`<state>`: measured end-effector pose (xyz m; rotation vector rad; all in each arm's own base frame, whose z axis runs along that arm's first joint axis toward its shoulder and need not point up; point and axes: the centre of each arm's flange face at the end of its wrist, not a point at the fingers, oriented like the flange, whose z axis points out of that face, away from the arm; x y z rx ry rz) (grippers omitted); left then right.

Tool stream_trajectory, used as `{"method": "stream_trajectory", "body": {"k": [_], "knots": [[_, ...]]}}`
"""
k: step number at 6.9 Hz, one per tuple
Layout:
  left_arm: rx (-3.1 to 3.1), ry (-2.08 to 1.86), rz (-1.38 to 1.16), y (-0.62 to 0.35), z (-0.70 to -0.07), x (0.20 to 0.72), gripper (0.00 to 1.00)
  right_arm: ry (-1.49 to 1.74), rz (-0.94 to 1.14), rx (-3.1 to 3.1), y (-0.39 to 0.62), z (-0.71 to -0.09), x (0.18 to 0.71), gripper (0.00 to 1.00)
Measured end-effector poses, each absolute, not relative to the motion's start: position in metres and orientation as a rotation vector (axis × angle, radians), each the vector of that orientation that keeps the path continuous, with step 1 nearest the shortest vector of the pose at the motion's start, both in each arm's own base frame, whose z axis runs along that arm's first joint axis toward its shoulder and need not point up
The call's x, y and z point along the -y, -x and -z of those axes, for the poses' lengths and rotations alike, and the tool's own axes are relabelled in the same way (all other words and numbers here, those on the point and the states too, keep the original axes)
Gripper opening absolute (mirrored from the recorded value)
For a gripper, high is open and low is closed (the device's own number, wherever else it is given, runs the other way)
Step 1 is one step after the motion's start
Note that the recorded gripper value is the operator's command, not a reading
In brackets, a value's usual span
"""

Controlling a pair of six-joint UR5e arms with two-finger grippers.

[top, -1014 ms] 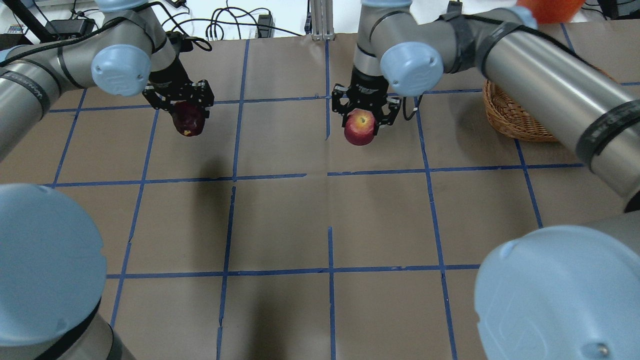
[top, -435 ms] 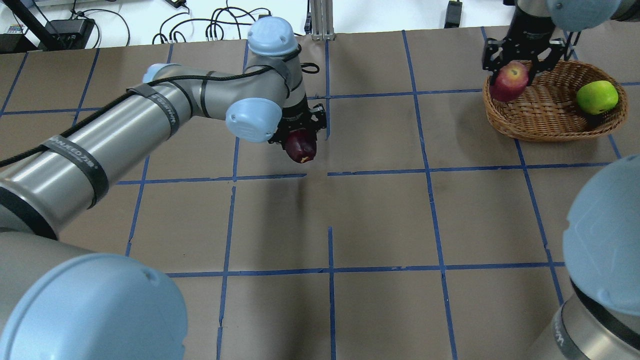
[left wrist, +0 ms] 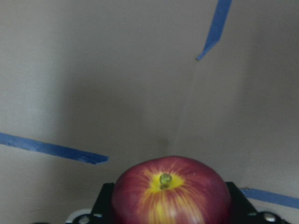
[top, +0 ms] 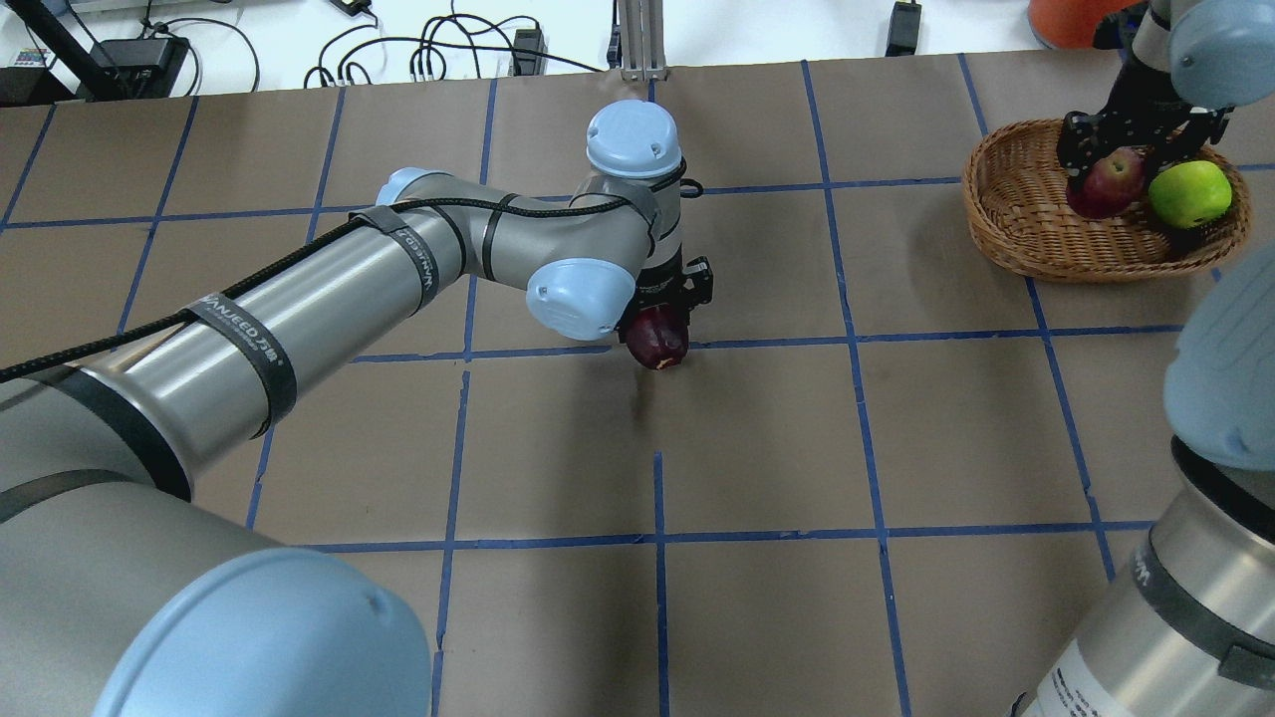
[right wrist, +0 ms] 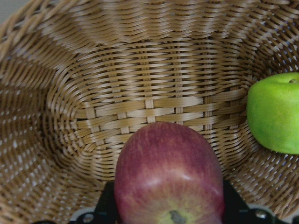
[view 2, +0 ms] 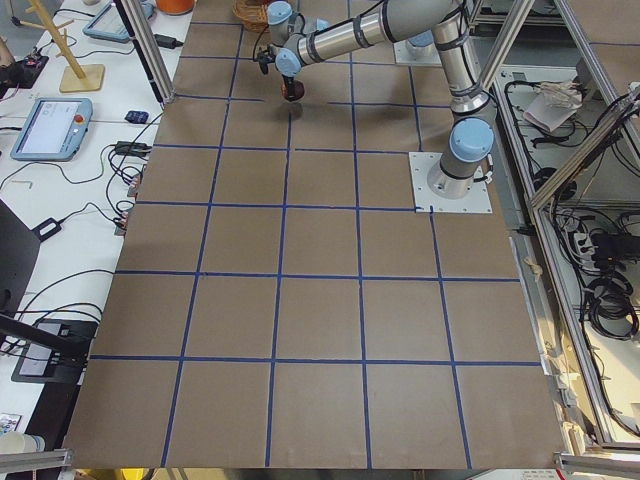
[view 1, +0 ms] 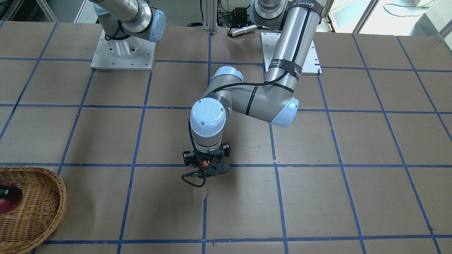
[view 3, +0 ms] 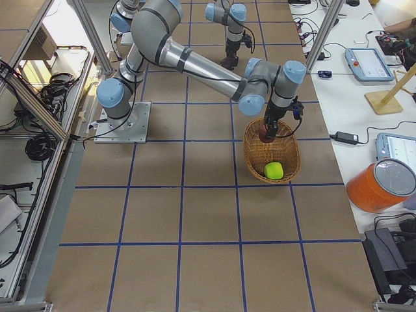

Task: Put all apples into basket
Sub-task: 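Drop red apple in basket with right gripper while left sets dark apple centrally, then lower the right gripper to the dark red apple while the left lifts away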

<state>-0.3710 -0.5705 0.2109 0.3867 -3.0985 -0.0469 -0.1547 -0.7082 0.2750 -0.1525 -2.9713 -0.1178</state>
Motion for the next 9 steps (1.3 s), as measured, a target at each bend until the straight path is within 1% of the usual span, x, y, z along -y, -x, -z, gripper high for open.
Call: {"method": "stream_trajectory", "body": {"k": [1,2,4,5,6,7,8,9], "knots": [[3.087,-0.394,0.012,0.362,-0.235,0.578,1.00,0.157,0.111,2.954,0.172,-0.257,0.712,0.89],[3.089,-0.354,0.005,0.345,-0.269,0.581,1.00,0.170,0.112,2.946,0.186,-0.246,0.713,1.00],[3.121,-0.199,0.085,0.285,-0.348,0.572,1.00,0.185,0.097,2.944,0.190,-0.257,0.714,1.00],[3.128,-0.139,0.148,0.238,-0.388,0.561,1.00,0.180,0.097,2.953,0.174,-0.280,0.710,1.00],[3.128,-0.117,0.175,0.195,-0.425,0.545,1.00,0.139,0.102,2.985,0.130,-0.315,0.705,1.00],[3.128,-0.116,0.143,0.171,-0.460,0.524,1.00,0.029,0.116,3.026,0.056,-0.347,0.696,1.00],[3.128,-0.119,0.072,0.160,-0.490,0.505,1.00,-0.112,0.120,3.052,-0.029,-0.366,0.685,1.00],[3.127,-0.127,0.004,0.154,-0.507,0.494,1.00,-0.254,0.127,3.078,-0.113,-0.370,0.671,1.00]]}}
